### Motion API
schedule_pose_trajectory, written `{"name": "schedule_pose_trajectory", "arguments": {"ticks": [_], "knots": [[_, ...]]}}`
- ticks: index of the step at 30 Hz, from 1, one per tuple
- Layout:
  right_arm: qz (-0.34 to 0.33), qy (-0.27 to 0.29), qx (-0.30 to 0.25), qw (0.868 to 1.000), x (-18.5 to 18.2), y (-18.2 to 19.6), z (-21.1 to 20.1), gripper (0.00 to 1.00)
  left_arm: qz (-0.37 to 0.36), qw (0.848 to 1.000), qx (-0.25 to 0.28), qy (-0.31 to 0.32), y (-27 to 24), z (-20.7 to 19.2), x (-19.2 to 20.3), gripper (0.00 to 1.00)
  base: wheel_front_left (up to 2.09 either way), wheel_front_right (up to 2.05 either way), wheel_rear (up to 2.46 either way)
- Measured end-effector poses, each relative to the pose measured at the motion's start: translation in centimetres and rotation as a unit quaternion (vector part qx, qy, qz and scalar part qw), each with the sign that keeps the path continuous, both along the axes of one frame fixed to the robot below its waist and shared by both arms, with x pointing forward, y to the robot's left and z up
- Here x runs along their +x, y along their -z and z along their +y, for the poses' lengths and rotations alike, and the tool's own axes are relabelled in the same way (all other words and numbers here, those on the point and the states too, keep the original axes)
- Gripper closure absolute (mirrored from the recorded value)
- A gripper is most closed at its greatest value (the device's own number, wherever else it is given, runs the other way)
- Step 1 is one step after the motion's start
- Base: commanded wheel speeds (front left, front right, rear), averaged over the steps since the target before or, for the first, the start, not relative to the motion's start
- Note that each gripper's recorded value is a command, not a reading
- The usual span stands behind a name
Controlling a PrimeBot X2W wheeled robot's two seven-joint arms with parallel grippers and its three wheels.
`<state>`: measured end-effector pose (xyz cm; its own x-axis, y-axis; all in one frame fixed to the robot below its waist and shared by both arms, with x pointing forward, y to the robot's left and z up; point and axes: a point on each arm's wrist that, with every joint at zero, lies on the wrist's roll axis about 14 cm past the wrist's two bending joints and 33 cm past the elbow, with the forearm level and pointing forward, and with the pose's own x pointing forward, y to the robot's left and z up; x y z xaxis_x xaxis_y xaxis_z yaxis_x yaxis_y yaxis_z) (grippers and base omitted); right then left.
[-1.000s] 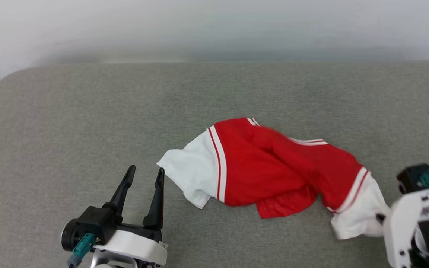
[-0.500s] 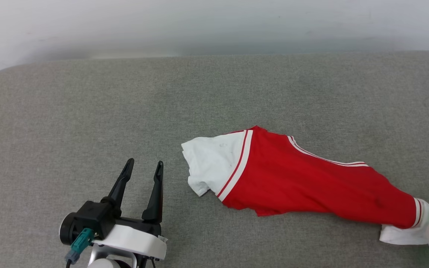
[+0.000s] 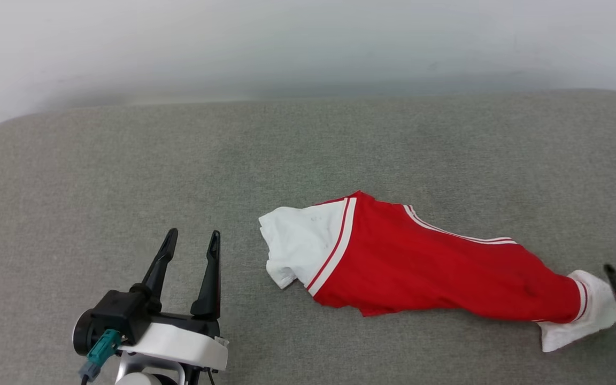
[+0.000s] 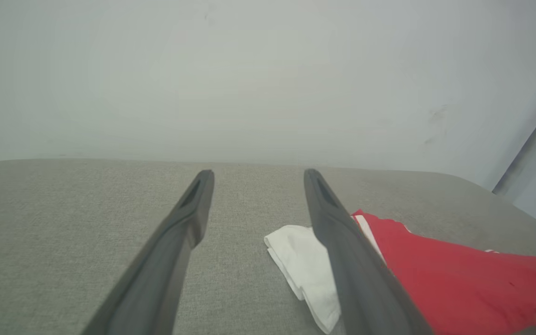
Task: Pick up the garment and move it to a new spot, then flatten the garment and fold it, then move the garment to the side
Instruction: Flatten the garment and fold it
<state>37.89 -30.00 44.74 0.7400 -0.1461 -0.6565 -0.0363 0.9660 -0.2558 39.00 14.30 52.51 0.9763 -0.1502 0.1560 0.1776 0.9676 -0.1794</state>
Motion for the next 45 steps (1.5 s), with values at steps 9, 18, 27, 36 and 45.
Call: {"name": "schedule_pose_trajectory", "arguments": {"ticks": [9,18,27,36,45], "knots": [[-0.171,0.015,0.064,0.983,0.4,-5.5,2.4,0.0,-0.024,1.0,-0.004,0.007,-1.6,-0.5,0.3,0.0,0.0,0.0,0.0],[-0.305,0.031,0.139,0.942,-0.1,-8.0,4.7,0.0,-0.028,0.999,-0.002,0.028,-1.7,-1.4,0.8,0.0,0.0,0.0,0.0],[-0.342,0.051,0.143,0.927,0.3,-8.3,4.0,0.0,0.054,0.983,0.072,0.158,0.1,-5.5,4.4,0.0,0.0,0.0,0.0],[-0.337,0.082,0.118,0.931,0.7,-7.0,2.1,0.0,0.313,0.901,0.185,0.239,6.0,-5.6,8.0,0.0,0.0,0.0,0.0],[-0.32,0.096,0.114,0.936,0.7,-5.1,1.6,0.0,0.427,0.829,0.248,0.264,10.1,-5.4,9.1,0.0,0.0,0.0,0.0]]}}
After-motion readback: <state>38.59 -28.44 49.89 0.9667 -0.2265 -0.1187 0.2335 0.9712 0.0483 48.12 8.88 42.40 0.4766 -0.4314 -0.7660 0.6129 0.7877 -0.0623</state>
